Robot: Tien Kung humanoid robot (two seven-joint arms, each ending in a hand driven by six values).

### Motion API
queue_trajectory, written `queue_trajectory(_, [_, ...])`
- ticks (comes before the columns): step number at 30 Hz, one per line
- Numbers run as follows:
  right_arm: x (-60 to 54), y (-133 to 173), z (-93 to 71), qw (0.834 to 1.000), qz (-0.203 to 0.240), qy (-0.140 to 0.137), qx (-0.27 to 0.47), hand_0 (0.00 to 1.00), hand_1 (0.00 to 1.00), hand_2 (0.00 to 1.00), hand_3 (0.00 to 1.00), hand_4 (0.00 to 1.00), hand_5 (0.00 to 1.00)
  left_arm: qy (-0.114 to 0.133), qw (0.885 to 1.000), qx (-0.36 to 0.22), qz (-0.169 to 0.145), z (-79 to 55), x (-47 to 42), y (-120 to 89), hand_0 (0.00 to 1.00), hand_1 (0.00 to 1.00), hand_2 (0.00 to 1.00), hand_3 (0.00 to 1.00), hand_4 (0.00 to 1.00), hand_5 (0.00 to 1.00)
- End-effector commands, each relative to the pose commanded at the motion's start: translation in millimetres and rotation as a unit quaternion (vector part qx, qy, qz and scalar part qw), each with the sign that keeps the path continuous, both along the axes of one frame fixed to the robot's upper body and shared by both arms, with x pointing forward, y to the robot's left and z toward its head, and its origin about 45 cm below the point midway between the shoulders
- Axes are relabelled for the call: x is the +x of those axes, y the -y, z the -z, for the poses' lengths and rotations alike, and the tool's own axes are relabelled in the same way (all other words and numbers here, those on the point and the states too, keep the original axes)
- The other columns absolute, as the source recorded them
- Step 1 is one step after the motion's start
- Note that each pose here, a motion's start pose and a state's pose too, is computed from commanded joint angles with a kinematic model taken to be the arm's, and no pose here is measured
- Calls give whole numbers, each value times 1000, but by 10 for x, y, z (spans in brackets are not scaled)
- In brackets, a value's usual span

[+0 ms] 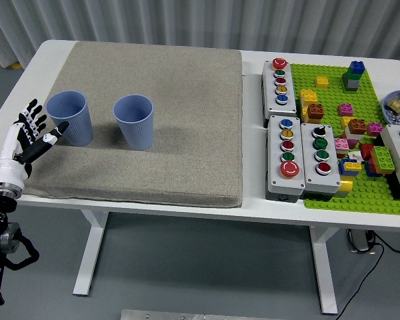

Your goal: Pick cup pour cup place

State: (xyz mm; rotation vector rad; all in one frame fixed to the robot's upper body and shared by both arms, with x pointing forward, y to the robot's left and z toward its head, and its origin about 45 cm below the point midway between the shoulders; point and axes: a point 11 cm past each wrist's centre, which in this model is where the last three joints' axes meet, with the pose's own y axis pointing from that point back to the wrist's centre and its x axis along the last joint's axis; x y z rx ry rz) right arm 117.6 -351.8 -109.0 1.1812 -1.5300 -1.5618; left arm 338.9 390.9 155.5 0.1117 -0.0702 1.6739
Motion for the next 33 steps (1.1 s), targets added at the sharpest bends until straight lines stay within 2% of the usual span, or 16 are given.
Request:
queue_trajectory(21, [-35,-32,14,1000,-3,-5,3,747,699,752,606,112,280,-20,999,31,26,107,-5,82,974,966,998,998,989,381])
queue_trajectory(22, [-36,-32,15,1000,-3,-5,3,747,699,752,606,112,282,-21,999,32,27,111,-4,88,974,968,998,998,971,313])
queue_trajectory(27, [-35,-32,14,1000,-3,-5,3,747,699,752,606,112,282,-19,999,34,31,92,8,98,974,968,998,998,971,313])
queue_trajectory(28, [-35,-32,14,1000,-3,-5,3,747,699,752,607,112,284,-19,999,35,32,87,11,99,975,967,998,998,896,140])
queue_trajectory(33, [-19,-31,10,1000,-3,-4,3,747,699,752,607,112,284,-15,999,36,36,56,32,114,975,967,998,998,896,140])
